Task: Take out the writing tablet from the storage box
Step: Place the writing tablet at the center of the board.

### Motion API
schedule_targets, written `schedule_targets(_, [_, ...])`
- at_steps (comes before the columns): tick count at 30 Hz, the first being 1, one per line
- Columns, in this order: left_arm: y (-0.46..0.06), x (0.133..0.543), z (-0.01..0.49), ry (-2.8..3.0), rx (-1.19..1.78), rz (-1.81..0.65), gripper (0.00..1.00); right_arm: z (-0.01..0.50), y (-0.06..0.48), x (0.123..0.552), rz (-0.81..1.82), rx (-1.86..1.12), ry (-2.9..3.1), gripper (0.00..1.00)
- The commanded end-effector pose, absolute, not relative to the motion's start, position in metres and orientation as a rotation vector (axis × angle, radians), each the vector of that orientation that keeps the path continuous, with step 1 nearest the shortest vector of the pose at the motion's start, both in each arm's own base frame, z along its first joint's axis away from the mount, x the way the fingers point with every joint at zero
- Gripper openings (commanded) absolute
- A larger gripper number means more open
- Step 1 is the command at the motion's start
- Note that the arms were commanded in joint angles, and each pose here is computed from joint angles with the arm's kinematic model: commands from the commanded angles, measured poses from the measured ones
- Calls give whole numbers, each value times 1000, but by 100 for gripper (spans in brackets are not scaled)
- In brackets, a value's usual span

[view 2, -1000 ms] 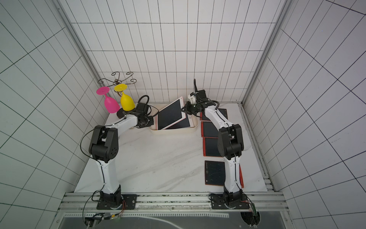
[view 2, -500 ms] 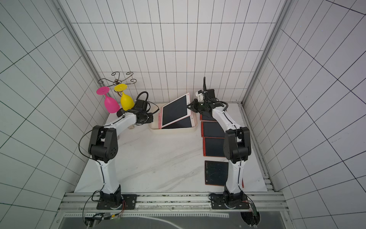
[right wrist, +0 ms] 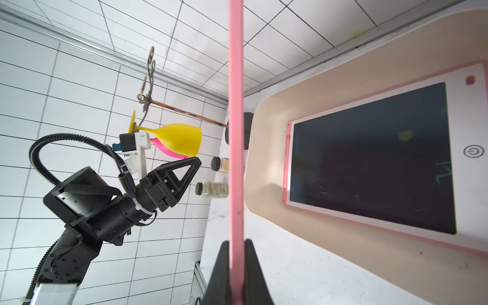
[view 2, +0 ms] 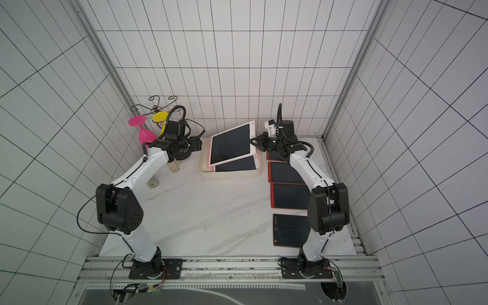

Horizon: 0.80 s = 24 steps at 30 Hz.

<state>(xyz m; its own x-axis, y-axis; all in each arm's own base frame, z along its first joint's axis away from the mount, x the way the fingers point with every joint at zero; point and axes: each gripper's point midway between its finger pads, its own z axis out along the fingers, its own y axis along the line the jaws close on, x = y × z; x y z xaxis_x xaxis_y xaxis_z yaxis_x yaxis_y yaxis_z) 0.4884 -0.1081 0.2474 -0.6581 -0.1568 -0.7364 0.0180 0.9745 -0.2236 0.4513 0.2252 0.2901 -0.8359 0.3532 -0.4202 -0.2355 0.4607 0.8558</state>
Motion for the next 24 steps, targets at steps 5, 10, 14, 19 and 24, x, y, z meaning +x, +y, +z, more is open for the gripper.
schedule_targets(5, [-98,443,304,2225,-124,-330,93,316,246,391,1576,132,2039,0])
schedule_targets(10, [-98,414,322,2216,-115,-382,94,320,269,349,1658,160,2005,0])
schedule_targets(14, [-99,398,331,2201,-102,-413,94,315,291,317,1707,176,2003,0])
schedule_targets(19, [-102,388,326,2221,-90,-445,94,299,320,287,1766,195,2018,0])
schedule_targets(24, [-106,382,325,2215,-84,-486,94,281,356,260,1801,192,2055,0])
